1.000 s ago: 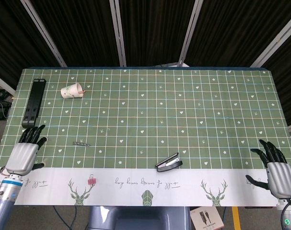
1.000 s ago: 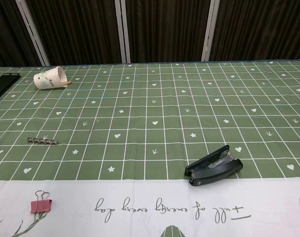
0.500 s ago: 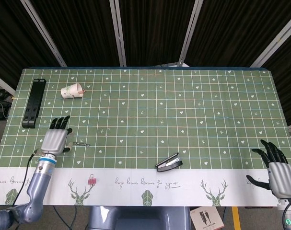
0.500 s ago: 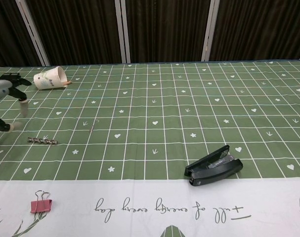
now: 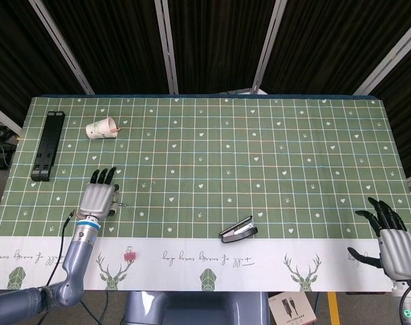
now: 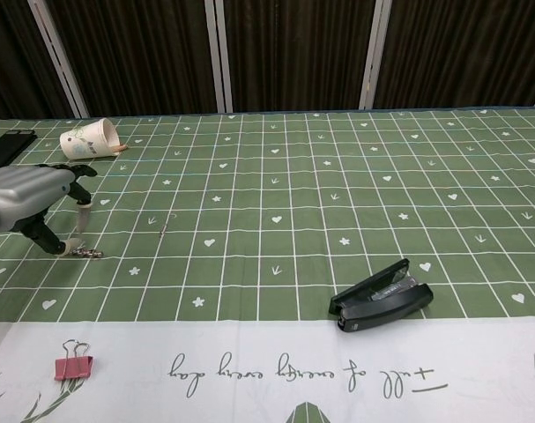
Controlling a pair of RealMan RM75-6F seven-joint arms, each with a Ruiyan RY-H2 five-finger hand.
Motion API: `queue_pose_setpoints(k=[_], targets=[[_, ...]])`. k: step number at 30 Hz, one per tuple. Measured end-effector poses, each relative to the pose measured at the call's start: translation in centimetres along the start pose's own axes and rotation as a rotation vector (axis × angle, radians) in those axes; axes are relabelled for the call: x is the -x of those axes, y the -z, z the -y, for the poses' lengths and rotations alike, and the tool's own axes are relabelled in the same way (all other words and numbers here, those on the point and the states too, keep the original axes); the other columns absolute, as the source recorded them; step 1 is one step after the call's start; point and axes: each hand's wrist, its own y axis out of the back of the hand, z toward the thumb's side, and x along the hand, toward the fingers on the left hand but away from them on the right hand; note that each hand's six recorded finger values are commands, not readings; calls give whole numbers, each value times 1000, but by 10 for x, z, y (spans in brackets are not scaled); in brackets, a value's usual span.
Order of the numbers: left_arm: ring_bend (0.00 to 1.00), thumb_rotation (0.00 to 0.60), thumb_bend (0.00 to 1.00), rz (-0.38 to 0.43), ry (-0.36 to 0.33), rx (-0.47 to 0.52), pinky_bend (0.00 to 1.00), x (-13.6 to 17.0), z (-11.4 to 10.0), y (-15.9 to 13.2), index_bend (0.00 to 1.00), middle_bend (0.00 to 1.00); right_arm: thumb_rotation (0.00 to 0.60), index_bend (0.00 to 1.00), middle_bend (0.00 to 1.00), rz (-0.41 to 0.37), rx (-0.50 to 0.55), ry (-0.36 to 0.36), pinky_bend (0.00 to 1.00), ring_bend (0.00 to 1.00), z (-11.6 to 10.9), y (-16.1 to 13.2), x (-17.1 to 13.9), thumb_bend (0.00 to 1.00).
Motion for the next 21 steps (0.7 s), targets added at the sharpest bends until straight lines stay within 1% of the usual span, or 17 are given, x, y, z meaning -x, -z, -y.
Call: queue_pose_setpoints(k=[9, 14, 21], targets=[[0, 600, 302, 14, 10, -15, 0, -2, 6, -8, 499, 0, 600, 263, 44, 0, 3, 5, 131, 0, -1, 0, 0, 72], [0, 600, 300, 11, 16, -37, 0, -3, 10, -10, 461, 0, 600, 263, 44, -1, 5, 5, 131, 0, -1, 0, 0, 73], [0, 600, 300, 9, 25, -44, 0, -7, 12, -15, 478, 0, 600, 264, 44, -1, 6, 6, 131, 0, -1, 0, 0, 73]])
